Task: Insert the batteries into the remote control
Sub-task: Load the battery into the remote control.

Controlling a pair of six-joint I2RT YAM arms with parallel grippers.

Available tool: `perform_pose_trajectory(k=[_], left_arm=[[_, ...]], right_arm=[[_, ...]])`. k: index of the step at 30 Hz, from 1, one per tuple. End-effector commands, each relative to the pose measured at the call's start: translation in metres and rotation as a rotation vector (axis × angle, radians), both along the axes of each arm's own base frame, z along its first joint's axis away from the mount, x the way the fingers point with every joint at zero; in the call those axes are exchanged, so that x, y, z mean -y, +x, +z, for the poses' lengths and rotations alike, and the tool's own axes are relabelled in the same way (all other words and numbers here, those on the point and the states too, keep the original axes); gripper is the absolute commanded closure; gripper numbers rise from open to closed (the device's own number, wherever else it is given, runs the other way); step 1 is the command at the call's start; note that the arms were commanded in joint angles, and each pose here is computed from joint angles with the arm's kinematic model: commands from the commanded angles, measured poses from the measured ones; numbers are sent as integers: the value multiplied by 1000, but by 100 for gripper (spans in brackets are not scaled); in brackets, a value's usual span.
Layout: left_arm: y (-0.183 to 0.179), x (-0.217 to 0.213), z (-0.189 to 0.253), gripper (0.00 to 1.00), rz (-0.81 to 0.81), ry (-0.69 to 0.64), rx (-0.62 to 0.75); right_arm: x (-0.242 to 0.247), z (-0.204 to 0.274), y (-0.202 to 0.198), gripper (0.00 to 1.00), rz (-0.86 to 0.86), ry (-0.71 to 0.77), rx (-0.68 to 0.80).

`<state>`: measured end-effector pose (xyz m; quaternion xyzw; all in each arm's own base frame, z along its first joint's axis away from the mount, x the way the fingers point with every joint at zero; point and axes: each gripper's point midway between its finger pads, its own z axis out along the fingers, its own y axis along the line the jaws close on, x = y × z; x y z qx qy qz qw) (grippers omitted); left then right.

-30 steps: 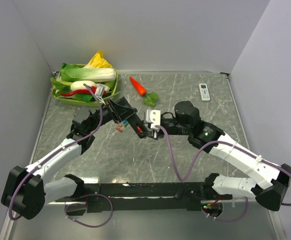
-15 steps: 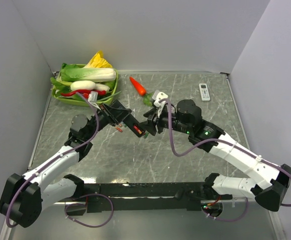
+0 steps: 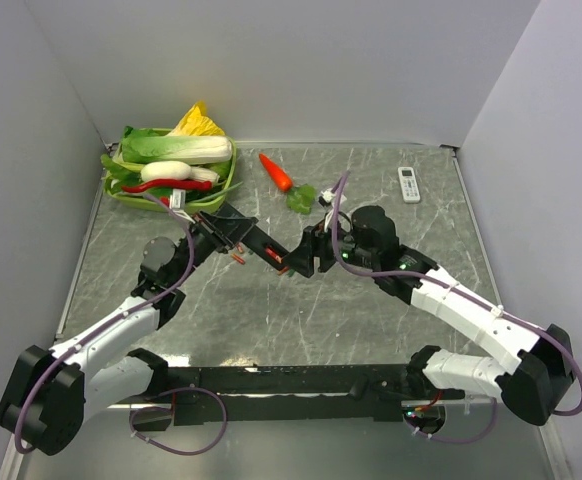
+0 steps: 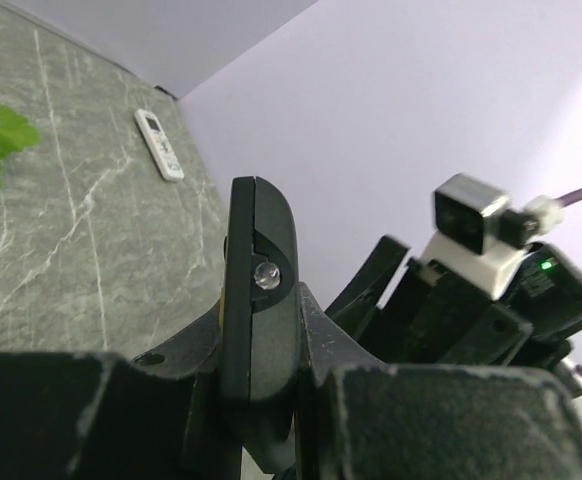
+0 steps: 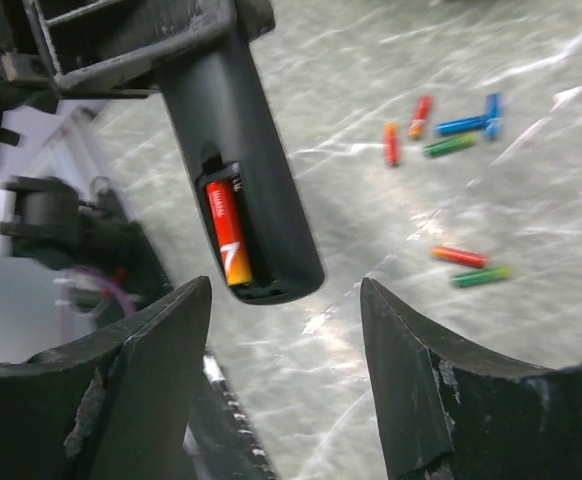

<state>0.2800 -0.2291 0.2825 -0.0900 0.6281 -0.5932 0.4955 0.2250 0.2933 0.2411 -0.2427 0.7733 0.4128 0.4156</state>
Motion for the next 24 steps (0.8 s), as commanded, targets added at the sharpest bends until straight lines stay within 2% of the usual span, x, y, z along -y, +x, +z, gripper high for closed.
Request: perform_pose_trajectory(k=[1, 19, 22, 24], left_arm=[[-3, -6, 37, 98, 13, -95, 88], [-7, -5, 49, 98, -10, -140, 100], [-7, -4, 50, 98, -16, -144, 98], [-8, -4, 50, 98, -20, -145, 100]], right_arm=[[-11, 18, -4, 30, 34, 169, -60], [-8, 22, -1, 36, 35, 340, -130], [-8, 22, -1, 39, 39, 348, -134], [-10, 23, -2, 45, 46, 354, -138]])
